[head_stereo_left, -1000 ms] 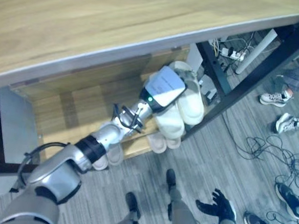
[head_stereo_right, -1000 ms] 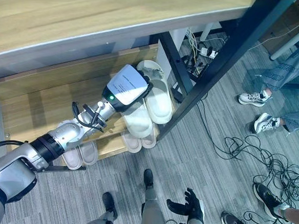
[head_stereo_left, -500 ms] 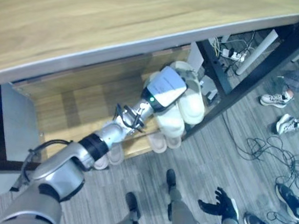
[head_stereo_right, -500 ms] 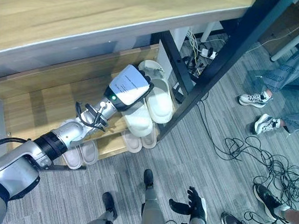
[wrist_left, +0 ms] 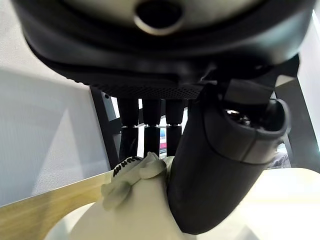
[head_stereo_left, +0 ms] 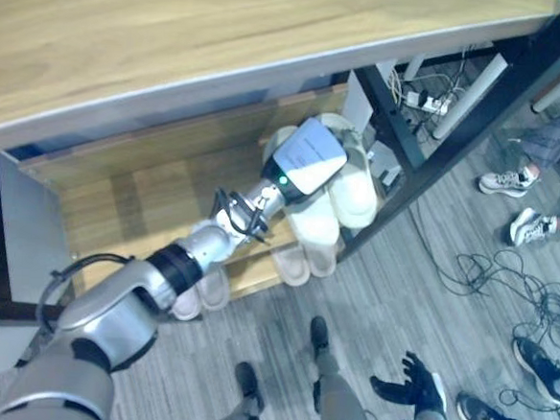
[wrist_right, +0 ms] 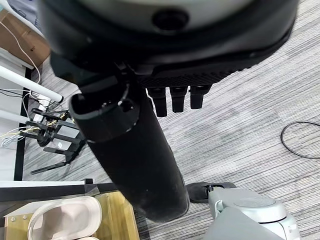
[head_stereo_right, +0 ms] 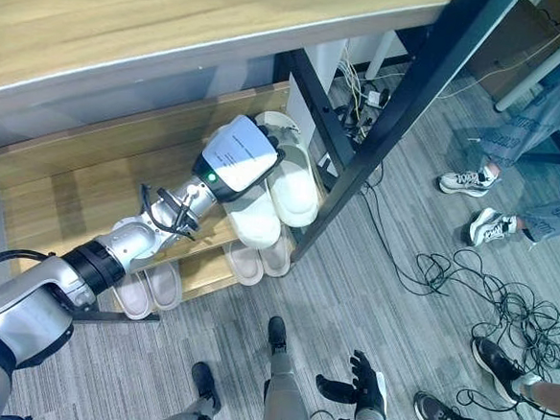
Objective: Arrange the slippers neatly on the shoe rack.
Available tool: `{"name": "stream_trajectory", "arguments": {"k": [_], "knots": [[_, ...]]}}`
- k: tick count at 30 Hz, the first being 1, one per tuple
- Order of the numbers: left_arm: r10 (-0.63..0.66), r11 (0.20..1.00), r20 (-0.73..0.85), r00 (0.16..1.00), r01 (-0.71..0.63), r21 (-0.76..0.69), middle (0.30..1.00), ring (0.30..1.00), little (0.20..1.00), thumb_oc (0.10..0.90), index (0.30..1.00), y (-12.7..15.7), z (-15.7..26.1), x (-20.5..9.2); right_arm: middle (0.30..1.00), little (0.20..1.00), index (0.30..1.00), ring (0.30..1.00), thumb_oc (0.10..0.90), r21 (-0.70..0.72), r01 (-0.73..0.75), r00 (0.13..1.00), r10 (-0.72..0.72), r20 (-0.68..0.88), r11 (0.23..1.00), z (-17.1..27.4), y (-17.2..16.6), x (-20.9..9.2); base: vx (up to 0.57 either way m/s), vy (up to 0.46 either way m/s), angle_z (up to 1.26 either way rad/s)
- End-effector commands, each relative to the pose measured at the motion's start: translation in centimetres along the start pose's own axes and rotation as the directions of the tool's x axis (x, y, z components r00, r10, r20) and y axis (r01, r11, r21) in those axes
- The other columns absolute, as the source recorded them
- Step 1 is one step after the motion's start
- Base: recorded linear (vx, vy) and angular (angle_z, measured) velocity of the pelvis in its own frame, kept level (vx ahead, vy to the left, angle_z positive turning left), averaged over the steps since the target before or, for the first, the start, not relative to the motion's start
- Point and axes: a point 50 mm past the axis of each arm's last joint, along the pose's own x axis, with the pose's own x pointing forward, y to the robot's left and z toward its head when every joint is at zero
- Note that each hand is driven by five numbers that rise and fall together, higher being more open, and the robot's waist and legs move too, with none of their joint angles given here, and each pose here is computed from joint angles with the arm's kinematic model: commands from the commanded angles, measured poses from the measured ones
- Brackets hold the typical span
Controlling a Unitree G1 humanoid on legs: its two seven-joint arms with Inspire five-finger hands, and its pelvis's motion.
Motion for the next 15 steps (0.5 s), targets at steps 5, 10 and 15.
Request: {"name": "stream_trajectory", "arguments": {"k": [5,10,15], "knots": [[0.343,0.938,-0.066,0.937,-0.338,0.070,0.900,0.900,0.900,0.800,0.900,8.4,-3.3,6.5,0.900,0.900,0.900,0.900,0.800,-0.015,0.069,0.984,-0.066,0.168,0.997,4.3,-2.9,1.7,0.00,-0.002,-0.01],[0.332,0.942,-0.093,0.939,-0.325,0.082,0.900,0.900,0.900,0.800,0.900,8.5,-4.2,6.5,0.900,0.900,0.900,0.900,0.800,-0.003,0.060,0.985,-0.059,0.164,0.998,4.3,-2.6,1.7,0.00,-0.007,-0.03],[0.317,0.948,-0.140,0.938,-0.306,0.090,0.900,0.900,0.900,0.800,0.900,8.2,-5.2,5.9,0.900,0.900,0.900,0.900,0.800,0.014,0.035,0.989,-0.037,0.142,0.999,3.8,-2.1,1.4,-0.01,-0.017,-0.03]]}}
